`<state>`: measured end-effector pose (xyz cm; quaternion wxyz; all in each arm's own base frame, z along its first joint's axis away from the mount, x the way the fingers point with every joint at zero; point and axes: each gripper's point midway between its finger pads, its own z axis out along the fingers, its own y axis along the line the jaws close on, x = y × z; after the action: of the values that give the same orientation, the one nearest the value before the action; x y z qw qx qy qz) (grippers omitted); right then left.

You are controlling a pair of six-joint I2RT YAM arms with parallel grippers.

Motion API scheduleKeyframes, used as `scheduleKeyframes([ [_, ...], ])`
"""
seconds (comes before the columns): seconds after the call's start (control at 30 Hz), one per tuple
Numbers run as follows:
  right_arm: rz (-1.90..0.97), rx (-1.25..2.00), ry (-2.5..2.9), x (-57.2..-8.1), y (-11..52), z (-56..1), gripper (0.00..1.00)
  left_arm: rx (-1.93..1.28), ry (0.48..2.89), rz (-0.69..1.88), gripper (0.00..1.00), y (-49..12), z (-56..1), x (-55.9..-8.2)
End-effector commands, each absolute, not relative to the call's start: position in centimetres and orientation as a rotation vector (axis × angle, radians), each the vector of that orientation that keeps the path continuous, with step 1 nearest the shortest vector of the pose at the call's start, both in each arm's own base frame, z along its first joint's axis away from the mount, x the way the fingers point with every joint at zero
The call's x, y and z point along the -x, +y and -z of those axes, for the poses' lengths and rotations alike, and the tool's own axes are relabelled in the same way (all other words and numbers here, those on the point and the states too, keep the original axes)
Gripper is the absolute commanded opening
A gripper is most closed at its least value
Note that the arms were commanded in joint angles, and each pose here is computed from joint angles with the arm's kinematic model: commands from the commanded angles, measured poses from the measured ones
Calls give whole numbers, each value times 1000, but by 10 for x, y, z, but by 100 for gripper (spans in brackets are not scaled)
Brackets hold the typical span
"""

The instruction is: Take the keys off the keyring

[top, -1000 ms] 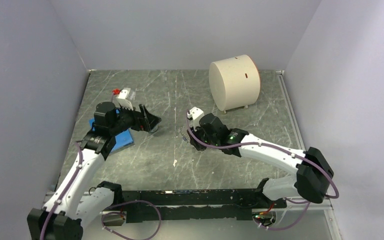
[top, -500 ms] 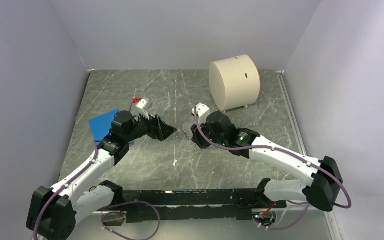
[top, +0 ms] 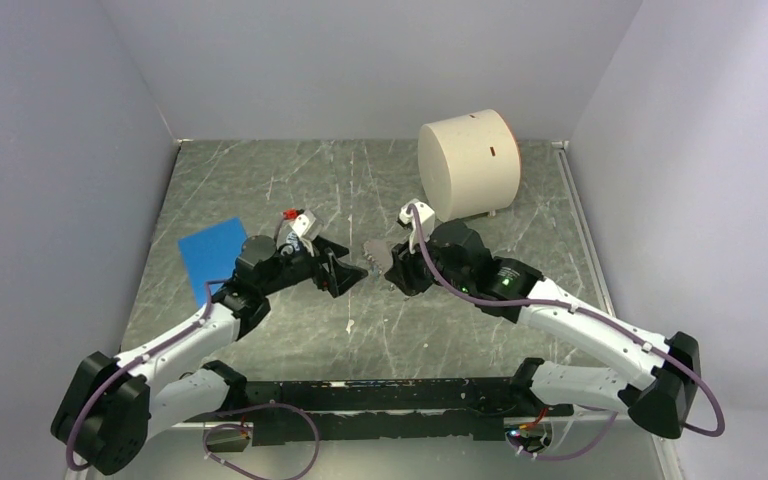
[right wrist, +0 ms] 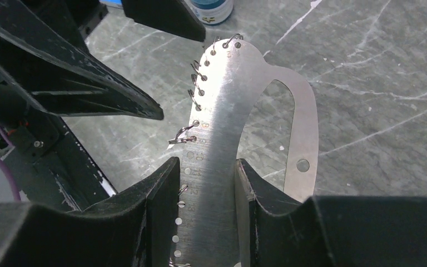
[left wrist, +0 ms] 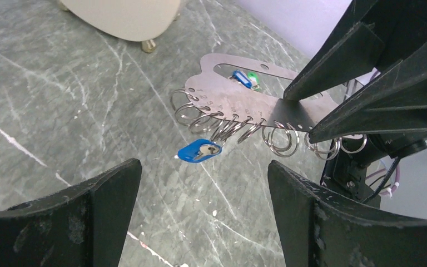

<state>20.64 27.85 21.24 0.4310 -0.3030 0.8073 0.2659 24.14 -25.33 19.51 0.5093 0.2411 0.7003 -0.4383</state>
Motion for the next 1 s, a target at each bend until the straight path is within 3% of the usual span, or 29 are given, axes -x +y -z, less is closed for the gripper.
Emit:
scheduleKeyframes([
  [0.0,-768,717,1900,-203,287,-258,16,-705,1549,1084,89,-268,-210,-234],
  [0.2,-809,726,1878,-198,290,-265,16,-719,1561,1079,87,-274,-199,-240],
  [0.6,-862,724,1860,-193,294,-269,16,-739,1541,1149,73,-286,-198,-239],
  [0.77,-868,719,1859,-192,294,-271,16,-744,1541,1185,63,-290,-194,-234],
  [0.97,-848,704,1865,-195,291,-269,16,-743,1555,1185,43,-290,-191,-231],
])
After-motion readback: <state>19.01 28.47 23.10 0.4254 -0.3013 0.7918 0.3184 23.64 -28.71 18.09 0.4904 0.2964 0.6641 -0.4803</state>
